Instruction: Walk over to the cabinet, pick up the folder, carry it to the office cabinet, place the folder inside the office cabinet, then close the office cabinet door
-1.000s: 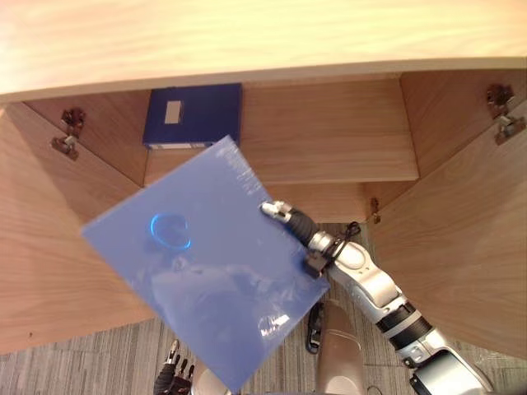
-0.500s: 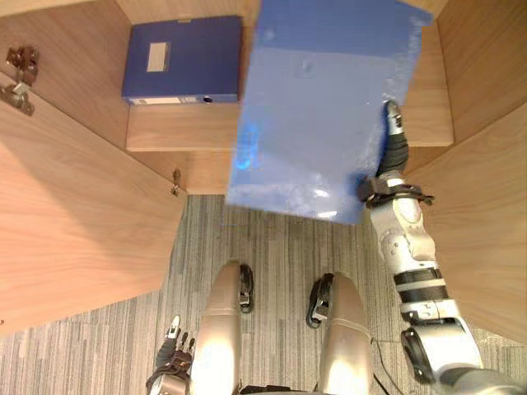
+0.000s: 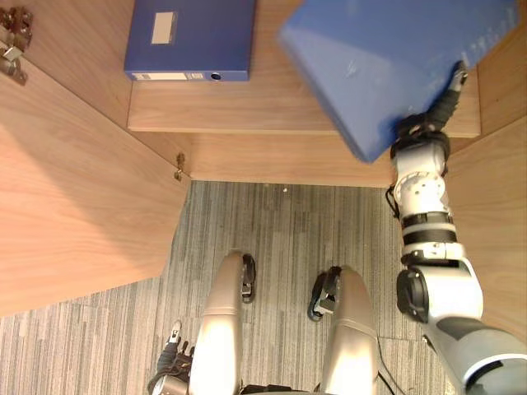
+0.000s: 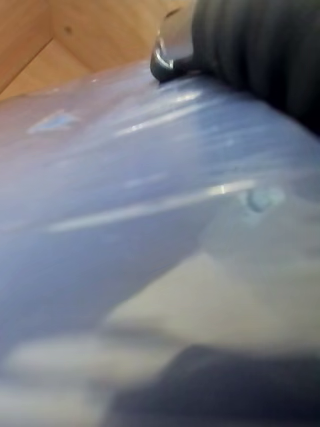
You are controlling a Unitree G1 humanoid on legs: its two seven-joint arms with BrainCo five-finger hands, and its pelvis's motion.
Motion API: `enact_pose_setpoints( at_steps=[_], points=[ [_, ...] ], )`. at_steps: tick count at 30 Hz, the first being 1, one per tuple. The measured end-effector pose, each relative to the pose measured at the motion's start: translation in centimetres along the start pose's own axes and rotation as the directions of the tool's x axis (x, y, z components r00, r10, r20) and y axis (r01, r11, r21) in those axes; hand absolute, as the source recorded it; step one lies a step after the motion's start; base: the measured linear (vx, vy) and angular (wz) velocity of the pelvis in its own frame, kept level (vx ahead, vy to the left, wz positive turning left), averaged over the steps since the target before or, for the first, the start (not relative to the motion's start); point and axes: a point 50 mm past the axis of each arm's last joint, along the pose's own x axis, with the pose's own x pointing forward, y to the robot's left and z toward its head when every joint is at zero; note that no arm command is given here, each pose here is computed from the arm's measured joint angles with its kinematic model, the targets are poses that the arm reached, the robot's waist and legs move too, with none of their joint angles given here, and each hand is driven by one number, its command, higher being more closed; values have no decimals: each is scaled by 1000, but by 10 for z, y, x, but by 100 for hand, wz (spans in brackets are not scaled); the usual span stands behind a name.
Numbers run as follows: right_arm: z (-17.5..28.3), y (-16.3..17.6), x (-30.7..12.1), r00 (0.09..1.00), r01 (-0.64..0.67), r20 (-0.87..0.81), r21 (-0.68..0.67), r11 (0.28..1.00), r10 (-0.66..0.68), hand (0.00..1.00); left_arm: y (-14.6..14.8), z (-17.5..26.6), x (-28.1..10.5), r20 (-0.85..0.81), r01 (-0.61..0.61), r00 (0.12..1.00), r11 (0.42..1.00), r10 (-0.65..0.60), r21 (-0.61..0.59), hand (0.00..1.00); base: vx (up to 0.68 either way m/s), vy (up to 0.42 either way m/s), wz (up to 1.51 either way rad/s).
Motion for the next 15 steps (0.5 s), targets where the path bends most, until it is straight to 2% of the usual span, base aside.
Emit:
enact_pose_setpoints(
  at_steps=[3, 7, 10, 15],
  points=[
    [12, 21, 8, 999, 31, 21, 153, 988, -34, 100, -6, 0, 0, 12, -7, 1000, 1000, 7, -14, 0, 11, -10, 6],
    [13, 32, 12, 998, 63, -10, 241, 968, -63, 100, -12, 0, -1, 25, 3, 1000, 999, -1, -45, 0, 12, -26, 16],
    [19, 42, 15, 998, 70, -25, 300, 951, -66, 100, -12, 0, -1, 28, -8, 1000, 998, 10, -57, 0, 3, -26, 19],
    [33, 47, 22, 992, 124, -28, 318, 940, -122, 100, -12, -2, -1, 19, -28, 999, 997, 29, -69, 0, 11, -25, 11]
  ],
)
